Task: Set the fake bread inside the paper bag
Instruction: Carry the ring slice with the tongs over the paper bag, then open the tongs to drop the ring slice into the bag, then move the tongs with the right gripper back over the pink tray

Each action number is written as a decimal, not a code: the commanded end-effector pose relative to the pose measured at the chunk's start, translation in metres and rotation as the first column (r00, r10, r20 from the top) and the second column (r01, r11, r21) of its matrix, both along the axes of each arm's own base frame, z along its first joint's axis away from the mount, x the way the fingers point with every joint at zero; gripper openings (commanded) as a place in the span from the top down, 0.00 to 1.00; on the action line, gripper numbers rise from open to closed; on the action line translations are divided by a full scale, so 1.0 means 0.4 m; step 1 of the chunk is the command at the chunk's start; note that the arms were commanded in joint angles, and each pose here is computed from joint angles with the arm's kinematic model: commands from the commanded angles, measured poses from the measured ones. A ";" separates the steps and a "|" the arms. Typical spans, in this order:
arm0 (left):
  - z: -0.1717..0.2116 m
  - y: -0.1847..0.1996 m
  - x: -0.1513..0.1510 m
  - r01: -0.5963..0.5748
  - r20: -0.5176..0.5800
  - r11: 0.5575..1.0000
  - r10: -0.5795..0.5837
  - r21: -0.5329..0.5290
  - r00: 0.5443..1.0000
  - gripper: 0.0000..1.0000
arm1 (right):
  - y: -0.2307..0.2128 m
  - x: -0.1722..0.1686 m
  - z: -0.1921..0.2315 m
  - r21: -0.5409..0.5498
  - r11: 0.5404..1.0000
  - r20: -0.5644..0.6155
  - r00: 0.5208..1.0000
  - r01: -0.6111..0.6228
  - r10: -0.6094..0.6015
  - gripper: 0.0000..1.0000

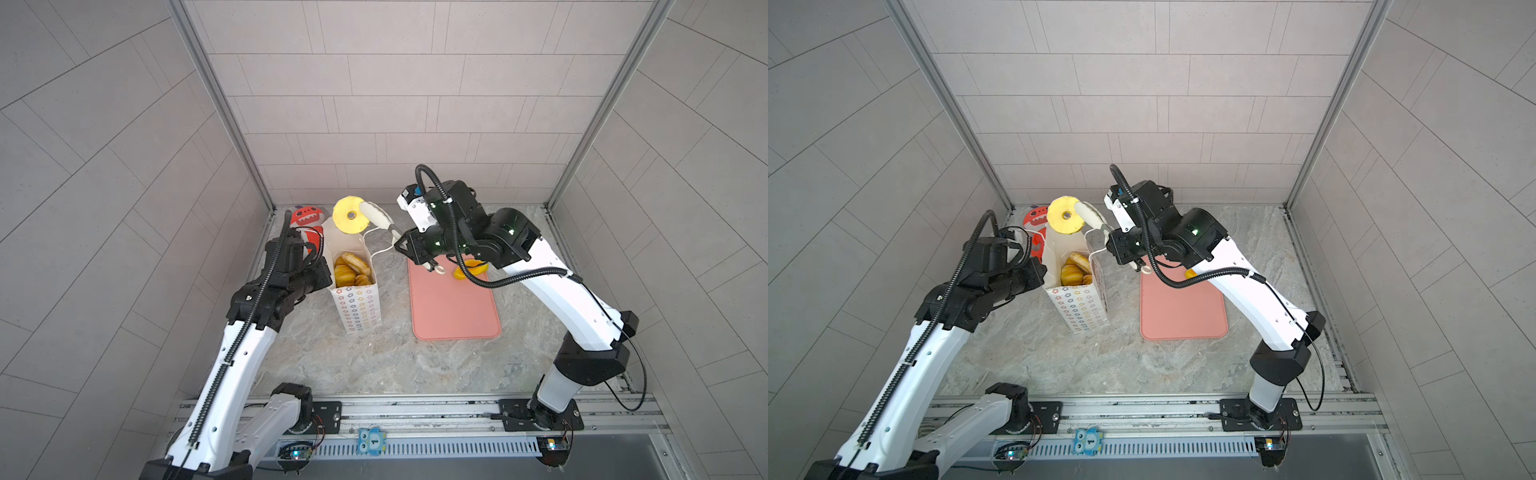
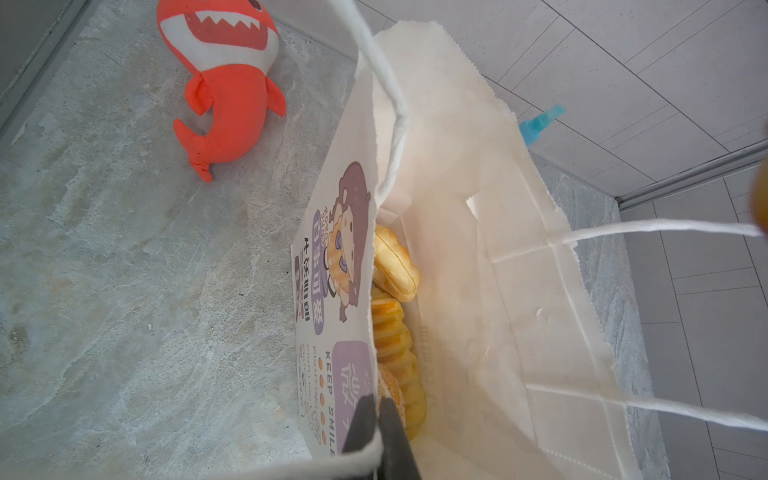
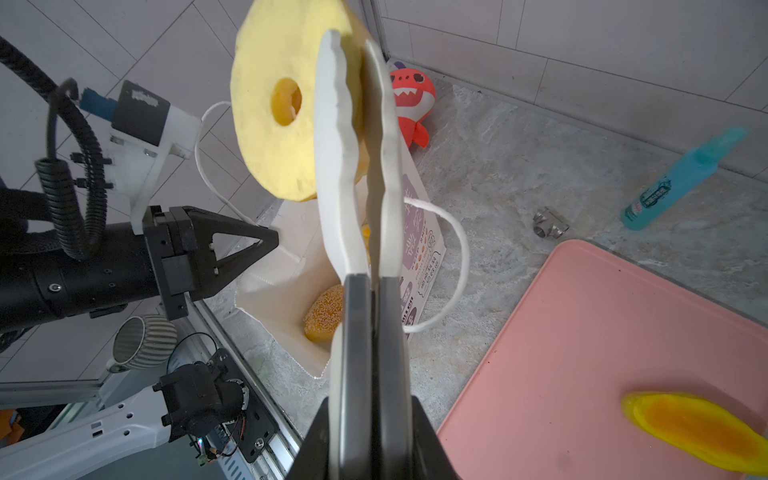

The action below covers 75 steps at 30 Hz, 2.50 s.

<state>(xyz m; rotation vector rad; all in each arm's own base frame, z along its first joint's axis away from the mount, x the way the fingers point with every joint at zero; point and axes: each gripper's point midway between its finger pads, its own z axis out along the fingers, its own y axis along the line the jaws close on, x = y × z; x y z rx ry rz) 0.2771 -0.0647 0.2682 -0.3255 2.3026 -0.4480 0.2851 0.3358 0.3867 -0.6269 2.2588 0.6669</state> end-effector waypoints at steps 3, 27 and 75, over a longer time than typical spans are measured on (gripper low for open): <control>0.028 0.009 -0.013 -0.002 0.023 1.000 0.002 0.010 1.000 0.94 | 0.015 0.001 0.001 -0.061 0.998 0.049 0.999 0.001 0.002 0.79; 0.023 0.009 -0.010 -0.004 0.019 1.000 0.004 0.011 1.000 0.93 | 0.055 -0.013 -0.096 -0.249 0.968 0.048 0.997 -0.039 0.052 0.61; 0.016 0.007 -0.010 -0.003 0.012 1.000 0.003 0.004 1.000 0.94 | -0.309 0.082 0.082 -0.087 0.947 0.193 0.938 0.308 -0.287 0.61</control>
